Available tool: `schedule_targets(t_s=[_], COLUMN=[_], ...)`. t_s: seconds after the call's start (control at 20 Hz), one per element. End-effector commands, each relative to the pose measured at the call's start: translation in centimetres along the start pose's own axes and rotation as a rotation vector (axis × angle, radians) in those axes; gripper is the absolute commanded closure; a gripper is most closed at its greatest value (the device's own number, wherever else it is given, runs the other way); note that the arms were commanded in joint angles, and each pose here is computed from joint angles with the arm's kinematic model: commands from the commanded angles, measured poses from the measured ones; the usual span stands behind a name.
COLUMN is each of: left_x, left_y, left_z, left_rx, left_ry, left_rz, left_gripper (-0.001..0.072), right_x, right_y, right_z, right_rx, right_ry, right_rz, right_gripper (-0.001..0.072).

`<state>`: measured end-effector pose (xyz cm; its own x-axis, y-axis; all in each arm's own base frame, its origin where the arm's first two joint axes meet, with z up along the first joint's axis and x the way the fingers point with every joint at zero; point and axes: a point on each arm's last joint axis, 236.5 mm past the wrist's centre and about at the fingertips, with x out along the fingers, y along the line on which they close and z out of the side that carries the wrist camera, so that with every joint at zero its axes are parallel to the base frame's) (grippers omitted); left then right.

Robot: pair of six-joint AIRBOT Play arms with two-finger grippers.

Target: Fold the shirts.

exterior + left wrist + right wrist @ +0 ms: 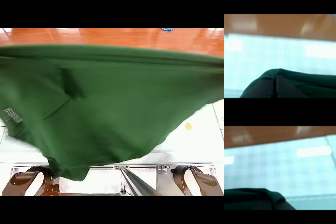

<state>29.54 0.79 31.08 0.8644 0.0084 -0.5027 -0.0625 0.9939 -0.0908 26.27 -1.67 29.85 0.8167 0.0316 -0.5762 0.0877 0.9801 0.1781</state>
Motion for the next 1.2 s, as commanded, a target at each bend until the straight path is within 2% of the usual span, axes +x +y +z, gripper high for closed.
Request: schedule_targets(t_s=[0.0,0.25,0.55,0.7,0.95,1.15], left_x=[12.4,28.5,39.3,40.7,38.4,35.9], left_y=[-0.8,-1.0,-3.2,-3.5,-1.9,-1.4], left_z=[-3.6,-7.5,-10.7,-13.4,-16.0,-18.7], left_rx=[-0.083,-0.168,-0.314,-0.329,-0.278,-0.159], left_ry=[0.139,0.301,0.415,0.503,0.645,0.786], left_rz=[-0.051,-0.077,-0.164,-0.172,-0.184,-0.242], left_gripper=[0.0692,0.0691,0.0691,0.0691,0.0691,0.0691], right_x=[11.6,28.2,39.8,41.8,39.3,36.5], right_y=[-1.4,-1.9,0.5,1.0,0.1,-1.1], right_z=[-1.7,-3.5,-4.6,-5.0,-7.9,-10.1], right_rx=[0.060,0.251,0.280,0.309,0.250,0.206], right_ry=[0.145,0.260,0.359,0.392,0.543,0.674], right_rz=[0.098,0.282,0.328,0.335,0.338,0.330], right_gripper=[0.0690,0.0690,0.0690,0.0691,0.0690,0.0690])
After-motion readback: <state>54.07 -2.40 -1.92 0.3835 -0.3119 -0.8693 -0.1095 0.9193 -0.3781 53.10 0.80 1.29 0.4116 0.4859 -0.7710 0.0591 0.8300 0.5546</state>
